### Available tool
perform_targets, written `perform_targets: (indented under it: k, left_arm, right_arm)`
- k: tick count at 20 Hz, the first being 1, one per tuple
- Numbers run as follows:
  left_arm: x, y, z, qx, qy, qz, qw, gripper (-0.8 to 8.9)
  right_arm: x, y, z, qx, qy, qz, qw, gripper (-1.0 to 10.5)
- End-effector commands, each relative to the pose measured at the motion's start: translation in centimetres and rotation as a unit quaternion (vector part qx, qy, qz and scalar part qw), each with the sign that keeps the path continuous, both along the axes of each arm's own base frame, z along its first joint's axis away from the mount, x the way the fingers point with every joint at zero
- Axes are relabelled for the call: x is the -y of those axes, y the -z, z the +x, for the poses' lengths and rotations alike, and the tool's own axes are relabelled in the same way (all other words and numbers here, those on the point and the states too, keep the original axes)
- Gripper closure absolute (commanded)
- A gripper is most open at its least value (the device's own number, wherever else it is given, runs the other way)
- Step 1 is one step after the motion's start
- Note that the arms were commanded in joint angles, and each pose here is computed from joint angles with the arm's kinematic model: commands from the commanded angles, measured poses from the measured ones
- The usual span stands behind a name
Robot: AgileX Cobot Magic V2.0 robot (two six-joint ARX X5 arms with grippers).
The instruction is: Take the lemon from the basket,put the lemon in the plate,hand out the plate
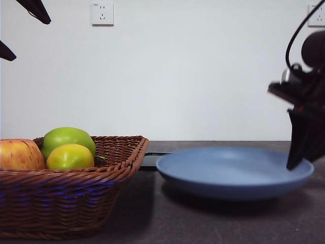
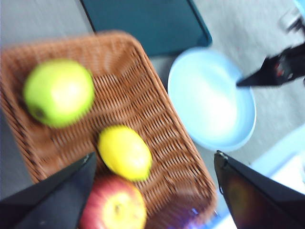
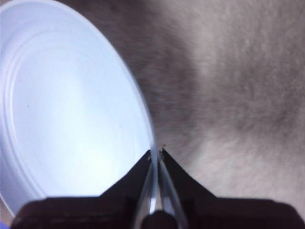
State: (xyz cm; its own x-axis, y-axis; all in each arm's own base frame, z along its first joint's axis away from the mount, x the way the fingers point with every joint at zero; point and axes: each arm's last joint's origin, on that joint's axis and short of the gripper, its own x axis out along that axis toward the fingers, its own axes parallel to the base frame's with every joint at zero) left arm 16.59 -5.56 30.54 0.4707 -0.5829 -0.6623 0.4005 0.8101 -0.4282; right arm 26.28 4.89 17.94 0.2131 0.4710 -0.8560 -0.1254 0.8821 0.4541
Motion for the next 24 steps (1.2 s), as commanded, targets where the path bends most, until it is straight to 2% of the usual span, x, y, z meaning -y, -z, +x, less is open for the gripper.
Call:
perform_targets:
  k: [1,7,11,18,24]
  left_arm:
    - [0.7,-0.2,0.2,-0.021,-0.020,-0.002,1.000,3.85]
    - [4.0,3.3,3.1,-0.097,-0.021,0.056,0.993,3.85]
    - [6.5,6.4,5.8,-0.143,-0.023,0.080,0.986,3.85]
    - [8.8,10.1,8.7,-0.191,-0.031,0.152,0.969,3.85]
    - [9.7,11.4,9.1,-0.205,-0.016,0.168,0.964,3.85]
  right_arm:
    - [0.0,-2.0,-0.5,0.028,0.000,0.015,0.999,9.4]
    - [0.3,-6.6,-3.0,0.118,0.001,0.028,0.993,9.4]
    - [0.5,-8.1,-4.2,0.150,0.001,0.032,0.988,9.4]
    - [0.5,-8.5,-4.6,0.155,0.001,0.032,0.987,9.4]
    - [0.5,-8.5,-4.6,0.155,0.001,0.031,0.987,9.4]
